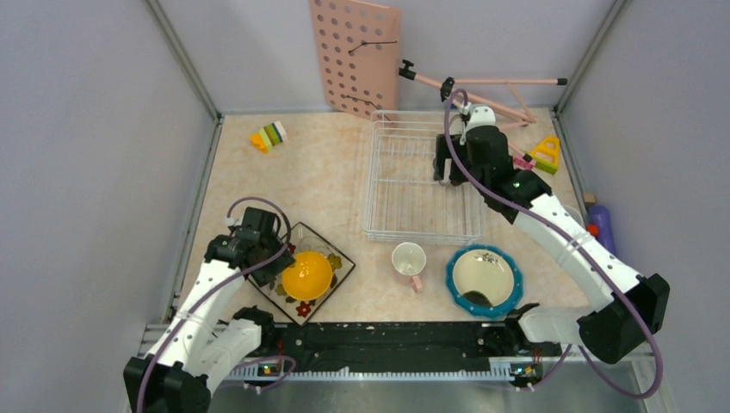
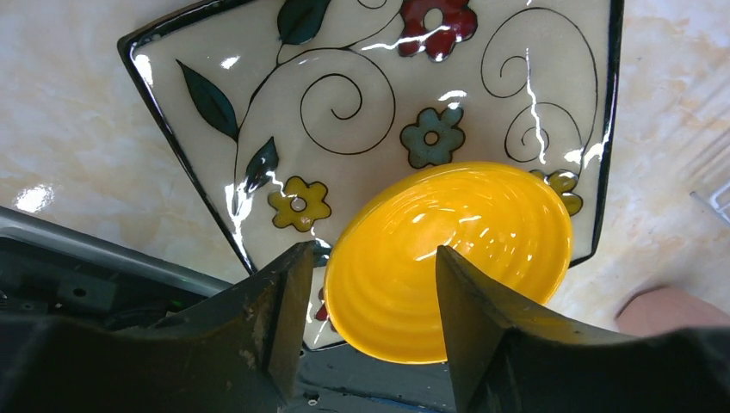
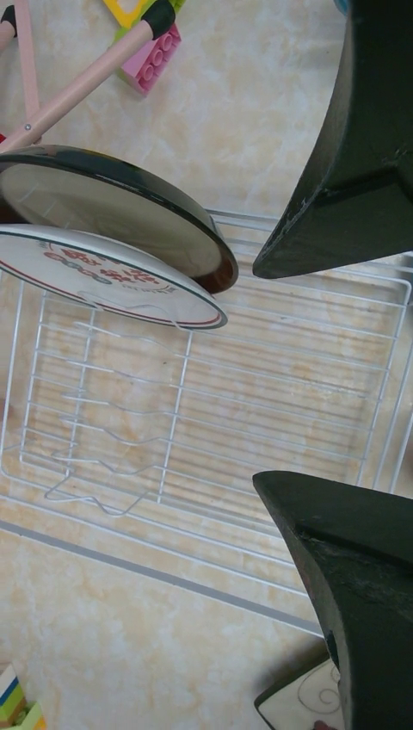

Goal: Load the mixed dishes into the dish rack

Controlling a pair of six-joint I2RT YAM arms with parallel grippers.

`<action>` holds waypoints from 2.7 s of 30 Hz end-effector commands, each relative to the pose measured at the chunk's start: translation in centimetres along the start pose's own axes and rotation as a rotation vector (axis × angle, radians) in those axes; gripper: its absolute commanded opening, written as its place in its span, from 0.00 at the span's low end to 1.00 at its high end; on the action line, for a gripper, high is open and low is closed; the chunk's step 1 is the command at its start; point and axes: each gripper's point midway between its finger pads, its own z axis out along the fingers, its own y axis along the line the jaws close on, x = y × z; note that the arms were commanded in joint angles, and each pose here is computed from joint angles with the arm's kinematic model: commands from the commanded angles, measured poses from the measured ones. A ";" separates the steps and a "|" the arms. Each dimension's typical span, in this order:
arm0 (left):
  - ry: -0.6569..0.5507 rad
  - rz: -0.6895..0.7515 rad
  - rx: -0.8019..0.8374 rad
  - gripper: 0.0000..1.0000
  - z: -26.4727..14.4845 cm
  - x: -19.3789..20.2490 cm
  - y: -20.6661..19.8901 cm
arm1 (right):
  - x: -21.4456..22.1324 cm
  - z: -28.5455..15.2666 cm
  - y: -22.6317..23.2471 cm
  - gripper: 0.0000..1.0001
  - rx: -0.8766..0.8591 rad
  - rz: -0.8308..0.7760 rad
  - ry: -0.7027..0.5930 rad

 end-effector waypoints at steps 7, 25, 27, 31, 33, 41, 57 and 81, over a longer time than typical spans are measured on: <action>0.011 0.012 -0.027 0.57 1.3 1.5 -0.4 | -3.0 -2.4 1.6 0.81 -0.092 0.067 -0.107; -0.001 -0.125 0.003 0.04 3.0 3.1 -0.6 | -3.8 -3.1 2.5 0.81 -0.149 0.084 -0.126; -0.039 -0.121 0.006 0.00 2.1 2.2 -0.6 | -3.7 -3.1 2.7 0.81 -0.162 0.082 -0.123; -0.079 -0.114 0.073 0.00 -0.6 0.7 -2.0 | -3.3 -3.3 4.0 0.81 -0.237 0.072 -0.108; -0.100 -0.086 0.168 0.00 -2.1 -0.1 -3.7 | -3.1 -3.5 5.1 0.81 -0.300 0.068 -0.103; -0.281 -0.037 0.656 0.00 -11.1 -4.7 -12.0 | -2.4 -5.6 10.3 0.84 -0.611 0.158 -0.071; -0.072 -0.103 1.390 0.00 -21.5 -6.6 -26.4 | -6.2 -14.6 14.7 0.99 -1.150 0.493 -0.267; 0.087 -0.084 1.354 0.00 -18.9 -5.2 -28.1 | -7.7 -12.4 17.1 0.99 -1.209 0.467 -0.283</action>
